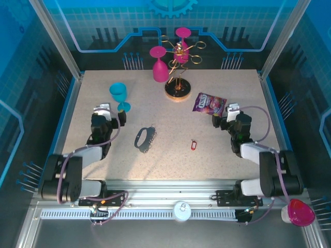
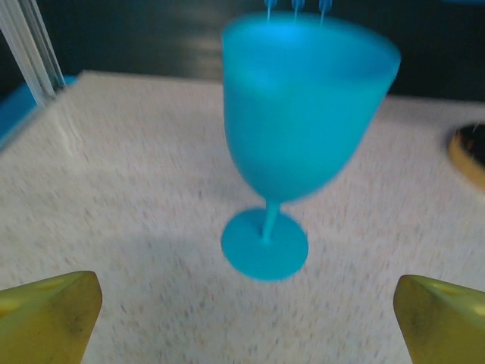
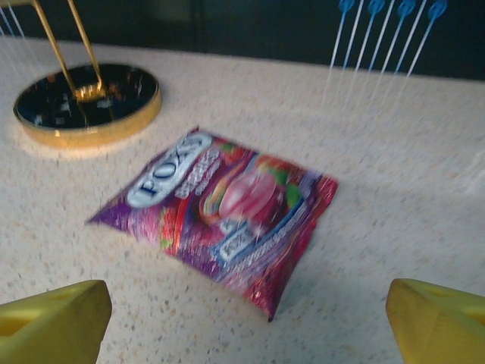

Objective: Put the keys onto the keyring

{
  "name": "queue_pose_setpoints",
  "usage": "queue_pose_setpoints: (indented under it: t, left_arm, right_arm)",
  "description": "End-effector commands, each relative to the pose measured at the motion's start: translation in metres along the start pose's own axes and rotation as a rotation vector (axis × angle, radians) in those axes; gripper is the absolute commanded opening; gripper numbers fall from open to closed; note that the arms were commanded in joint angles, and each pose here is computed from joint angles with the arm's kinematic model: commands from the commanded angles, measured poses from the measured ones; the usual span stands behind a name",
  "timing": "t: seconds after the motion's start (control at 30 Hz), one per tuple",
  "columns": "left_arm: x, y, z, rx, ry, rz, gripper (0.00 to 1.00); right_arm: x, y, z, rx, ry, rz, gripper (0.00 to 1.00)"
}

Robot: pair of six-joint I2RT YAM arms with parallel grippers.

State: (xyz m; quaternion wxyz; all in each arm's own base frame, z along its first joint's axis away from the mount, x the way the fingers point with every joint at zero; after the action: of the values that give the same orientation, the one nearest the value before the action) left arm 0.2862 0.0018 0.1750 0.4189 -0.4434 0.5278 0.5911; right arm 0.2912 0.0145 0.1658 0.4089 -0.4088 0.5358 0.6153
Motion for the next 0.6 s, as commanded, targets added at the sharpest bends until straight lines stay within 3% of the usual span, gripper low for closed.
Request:
queue_pose_setpoints:
  t: [0.0, 0.2, 0.37, 0.57]
  left_arm:
    - [-0.031, 0.013, 0.008, -0.060, 0.079, -0.031, 0.99]
    - [-0.065, 0.037, 0.003, 0.049, 0.225, 0.056, 0.99]
    - [-0.069, 0.054, -0.016, 0.185, 0.340, 0.168, 0.99]
    - [-0.056, 0.070, -0.068, 0.317, 0.264, 0.345, 0.98]
  right_arm:
    - [-0.022, 0.016, 0.008, 0.025, -0.043, 0.021, 0.94]
    - [-0.026, 0.053, 0.018, 0.064, -0.268, 0.133, 0.85]
    - [-0.015, 0.079, 0.028, 0.080, -0.446, 0.371, 0.77]
    - [-0.004, 0.093, 0.055, -0.024, -0.400, 0.554, 0.69]
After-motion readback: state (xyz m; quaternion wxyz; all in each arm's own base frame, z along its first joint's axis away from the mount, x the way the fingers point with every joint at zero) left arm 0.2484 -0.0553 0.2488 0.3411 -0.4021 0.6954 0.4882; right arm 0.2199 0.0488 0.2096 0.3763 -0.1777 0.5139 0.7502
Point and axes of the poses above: each hand's point on the last joint's axis, 136 mm out from that joint toward the fingers, its own y axis back along the fingers, its own z axis along the line the jaws close on, x = y × z, the point moved 10 cm from there along y, back along the fingers, and after that the axes turned 8 degrees about -y, right-handed, at the moved point
